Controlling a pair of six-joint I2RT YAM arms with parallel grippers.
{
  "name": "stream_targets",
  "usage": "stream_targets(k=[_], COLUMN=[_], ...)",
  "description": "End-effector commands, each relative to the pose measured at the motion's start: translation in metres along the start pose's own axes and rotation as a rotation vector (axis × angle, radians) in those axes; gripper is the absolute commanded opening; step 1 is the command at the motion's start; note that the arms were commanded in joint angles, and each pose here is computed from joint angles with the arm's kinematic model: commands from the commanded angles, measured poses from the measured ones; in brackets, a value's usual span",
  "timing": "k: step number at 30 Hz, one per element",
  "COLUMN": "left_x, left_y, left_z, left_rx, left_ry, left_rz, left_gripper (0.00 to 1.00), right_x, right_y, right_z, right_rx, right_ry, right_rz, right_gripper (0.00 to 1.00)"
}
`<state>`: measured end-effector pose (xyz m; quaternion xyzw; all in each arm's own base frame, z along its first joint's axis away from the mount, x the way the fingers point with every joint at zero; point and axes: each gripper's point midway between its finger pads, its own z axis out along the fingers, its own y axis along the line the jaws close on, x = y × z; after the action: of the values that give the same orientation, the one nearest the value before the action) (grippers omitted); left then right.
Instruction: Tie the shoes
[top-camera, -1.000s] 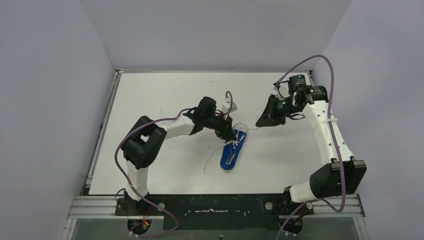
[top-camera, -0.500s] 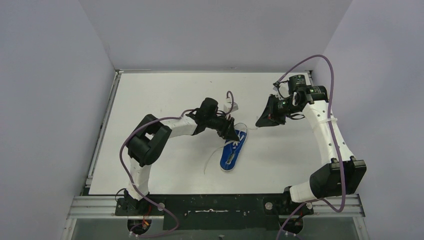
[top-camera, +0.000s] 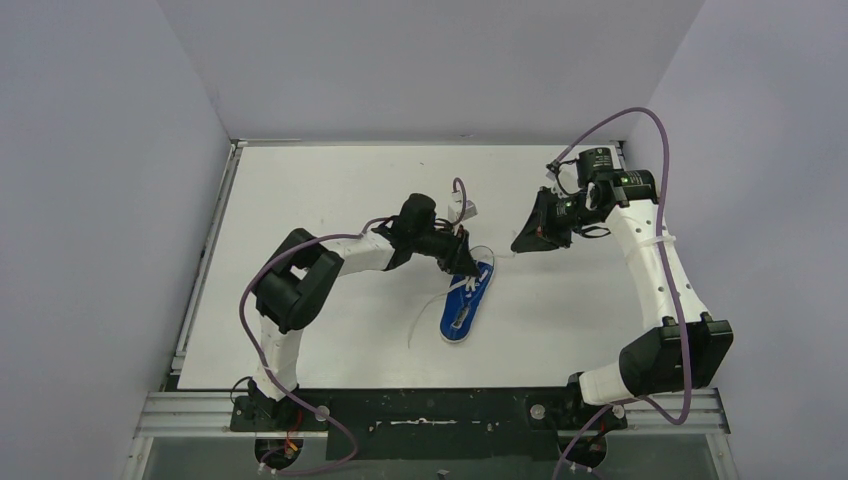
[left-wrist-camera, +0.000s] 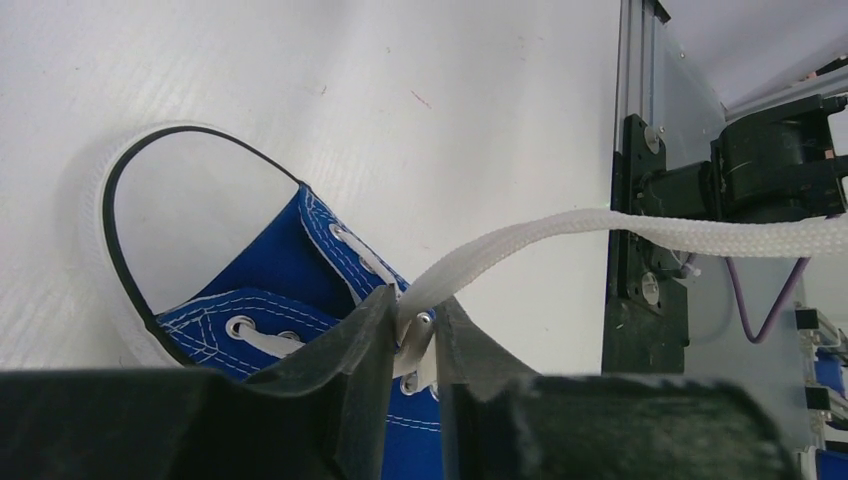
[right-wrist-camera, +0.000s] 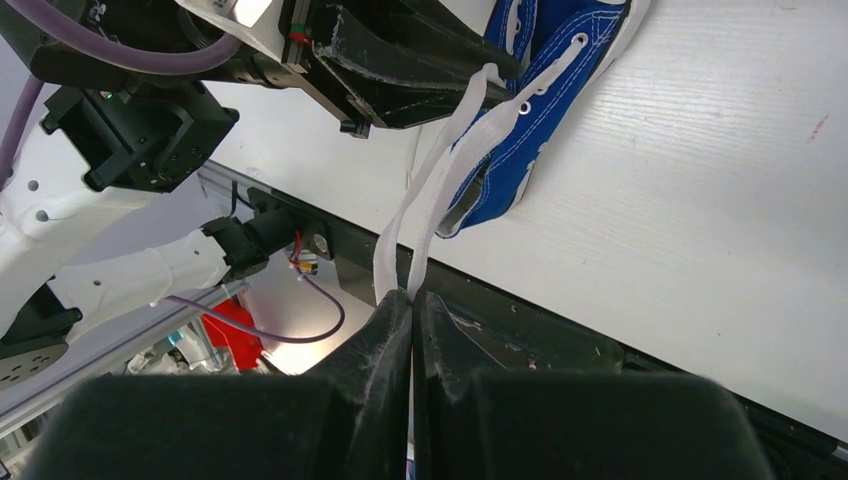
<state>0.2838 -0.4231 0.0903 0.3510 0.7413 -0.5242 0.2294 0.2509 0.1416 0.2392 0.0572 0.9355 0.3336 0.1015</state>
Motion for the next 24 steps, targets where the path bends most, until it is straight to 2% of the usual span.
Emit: stream_targets(k=[1,3,5,8,12,17,24], left_x=[-0.023,-0.025,-0.028,-0.030,-0.032,-0.035,-0.033], left_y=[-0.010,-0.010,-0.010,-0.013,-0.015,-0.014,-0.014], left_z=[0.002,-0.001,-0.003,-0.007,-0.013,-0.021,-0.031], left_rx=[0.050,0.050,0.050,0.049,0.027,-0.009,-0.046], left_ry=[-0.053,-0.057,-0.061,-0.068,-0.105,-0.191,-0.263], left_rz=[0.067,0.062,0.040,0.015,-0.027,-0.096,-0.169], left_gripper=[0.14,0.06,0.02,0.01,0.00,0.00,0.00], right_x=[-0.004,-0.003,-0.005,-0.022,-0.068,-0.124,-0.157], right_y=[0.012,0.011,0.008,-0.002,-0.015,0.004,0.018], right_z=[-0.007,-0.007,-0.007,-0.006,0.009,0.050,0.126], right_rx=[-0.030,-0.026,-0.019,0.007,0.009,-0.104,-0.105], right_ry=[-0.020,-0.020,-0.028,-0.079,-0.161,-0.201,-0.157], right_rz=[-0.044,-0.043,-0.044,-0.040,0.006,0.054,0.065], right_gripper=[0.00,0.00,0.00,0.00,0.00,0.00,0.00])
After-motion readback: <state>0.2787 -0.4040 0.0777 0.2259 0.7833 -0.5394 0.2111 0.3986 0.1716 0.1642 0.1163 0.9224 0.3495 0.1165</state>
